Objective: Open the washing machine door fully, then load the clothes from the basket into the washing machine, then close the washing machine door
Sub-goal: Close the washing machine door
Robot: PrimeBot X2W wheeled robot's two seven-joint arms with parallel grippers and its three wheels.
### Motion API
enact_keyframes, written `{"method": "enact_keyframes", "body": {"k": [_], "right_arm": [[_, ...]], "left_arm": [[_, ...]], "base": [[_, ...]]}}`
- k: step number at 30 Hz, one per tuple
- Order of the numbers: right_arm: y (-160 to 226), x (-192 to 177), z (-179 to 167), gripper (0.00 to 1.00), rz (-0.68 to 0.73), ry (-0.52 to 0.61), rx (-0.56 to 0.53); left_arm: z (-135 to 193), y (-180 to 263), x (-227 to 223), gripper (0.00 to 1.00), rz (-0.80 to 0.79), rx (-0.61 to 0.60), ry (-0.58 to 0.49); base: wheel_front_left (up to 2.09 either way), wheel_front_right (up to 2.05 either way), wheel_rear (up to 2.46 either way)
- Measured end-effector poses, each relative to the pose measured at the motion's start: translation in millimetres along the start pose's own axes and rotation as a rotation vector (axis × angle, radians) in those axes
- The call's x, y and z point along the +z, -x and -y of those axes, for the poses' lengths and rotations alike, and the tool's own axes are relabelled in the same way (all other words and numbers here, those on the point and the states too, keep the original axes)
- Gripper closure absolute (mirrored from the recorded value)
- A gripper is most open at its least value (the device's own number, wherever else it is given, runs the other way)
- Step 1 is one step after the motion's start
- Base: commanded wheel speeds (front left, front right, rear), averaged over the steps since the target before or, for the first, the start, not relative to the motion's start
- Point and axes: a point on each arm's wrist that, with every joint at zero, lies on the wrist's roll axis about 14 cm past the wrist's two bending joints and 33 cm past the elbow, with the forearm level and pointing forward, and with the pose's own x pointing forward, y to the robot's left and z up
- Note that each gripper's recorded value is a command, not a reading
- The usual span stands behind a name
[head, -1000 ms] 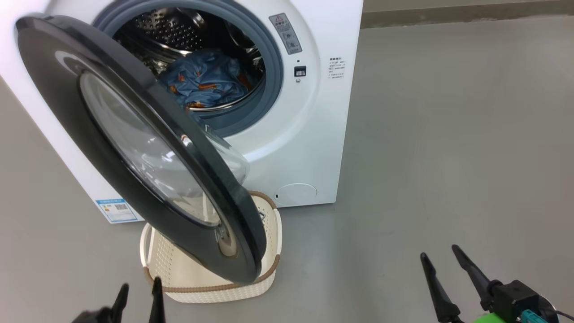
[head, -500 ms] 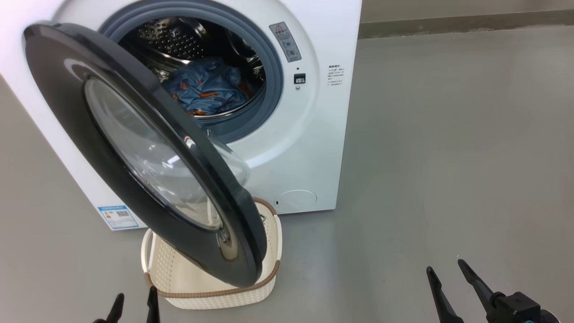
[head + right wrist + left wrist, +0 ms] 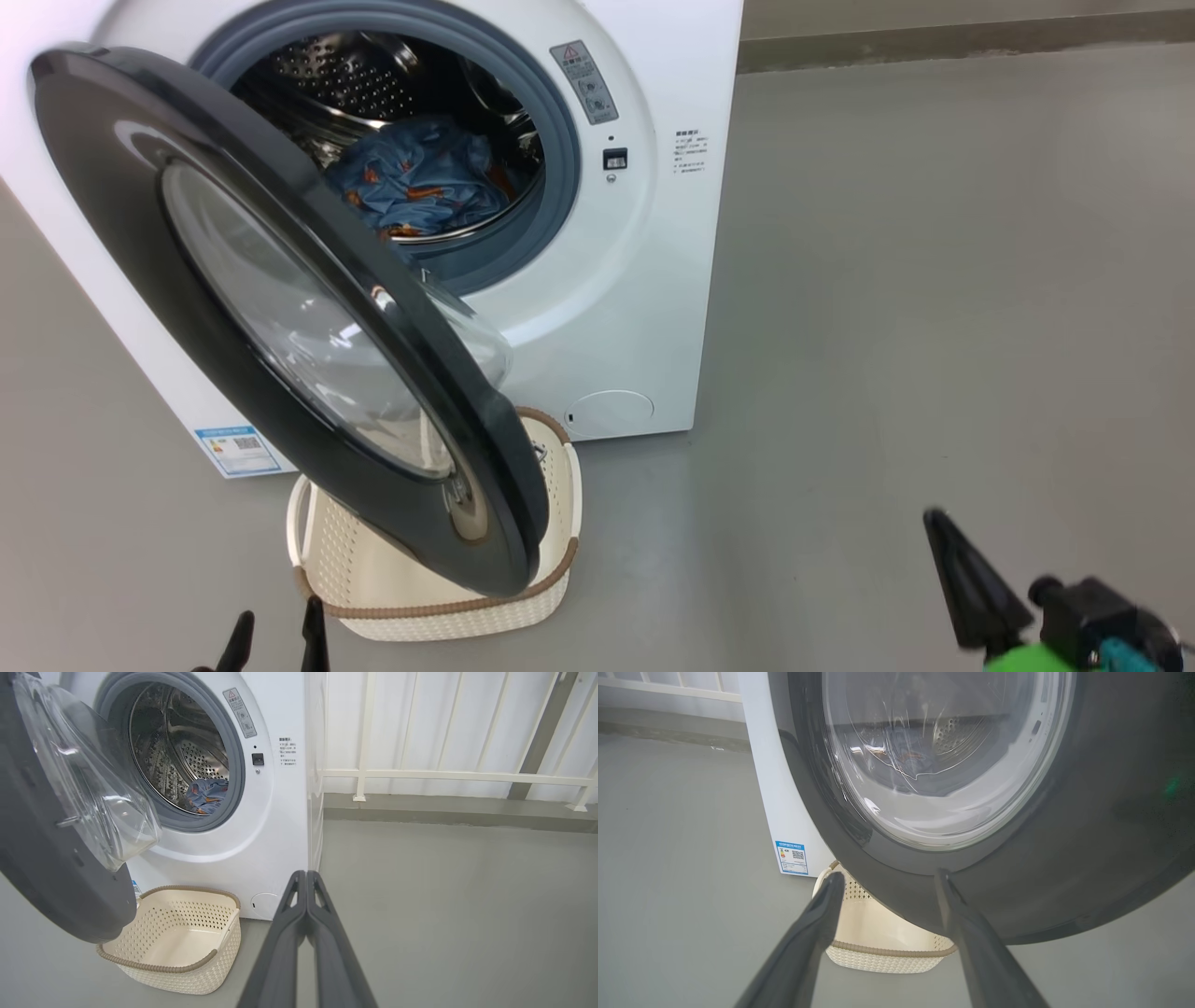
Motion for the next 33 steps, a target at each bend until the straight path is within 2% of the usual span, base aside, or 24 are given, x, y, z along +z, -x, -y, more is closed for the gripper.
{"method": "enact_keyframes", "body": {"k": [1,5,10,14,15,16,17,20,24,28,33], "right_arm": [[0.0,0.0,0.0,1.0,0.0,0.0,0.0],[-21.6,40.8,-12.6,1.0,0.128,0.01,0.046],[-43.3,102.6,-54.6,1.0,0.318,0.007,0.179],[-48.1,152.9,-103.8,1.0,0.471,-0.022,0.333],[-44.3,176.7,-143.3,1.0,0.544,-0.044,0.458],[-39.3,184.4,-169.2,1.0,0.568,-0.06,0.542],[-36.9,186.9,-180.7,1.0,0.573,-0.08,0.58],[-30.1,186.1,-213.0,1.0,0.563,-0.124,0.683],[-26.4,162.0,-246.2,1.0,0.477,-0.159,0.786],[-28.8,132.4,-265.0,1.0,0.371,-0.194,0.832],[-34.7,78.0,-276.7,1.0,0.201,-0.197,0.852]], "left_arm": [[0.0,0.0,0.0,0.0,0.0,0.0,0.0],[-1.6,1.3,-1.7,0.0,-0.005,0.009,0.008],[-3.3,3.7,-3.0,0.0,-0.007,0.02,0.016],[-4.5,6.4,-4.8,0.0,-0.011,0.031,0.02],[-7.3,9.1,-5.2,0.0,-0.01,0.045,0.037],[-9.2,11.3,-5.5,0.0,-0.01,0.054,0.043],[-9.4,12.4,-5.8,0.0,-0.01,0.056,0.044],[-10.6,15.7,-5.8,0.0,-0.008,0.065,0.051],[-10.9,19.9,-5.8,0.0,-0.005,0.074,0.06],[-17.6,23.0,-1.6,0.0,0.011,0.103,0.074],[-19.3,21.9,0.6,0.0,0.016,0.118,0.077]], "base": [[0.0,0.0,0.0],[0.0,0.0,0.0],[0.0,0.0,0.0],[0.0,0.0,0.0],[0.0,0.0,0.0],[0.0,0.0,0.0],[0.0,0.0,0.0],[0.0,0.0,0.0],[0.0,0.0,0.0],[0.0,0.0,0.0],[0.0,0.0,0.0]]}}
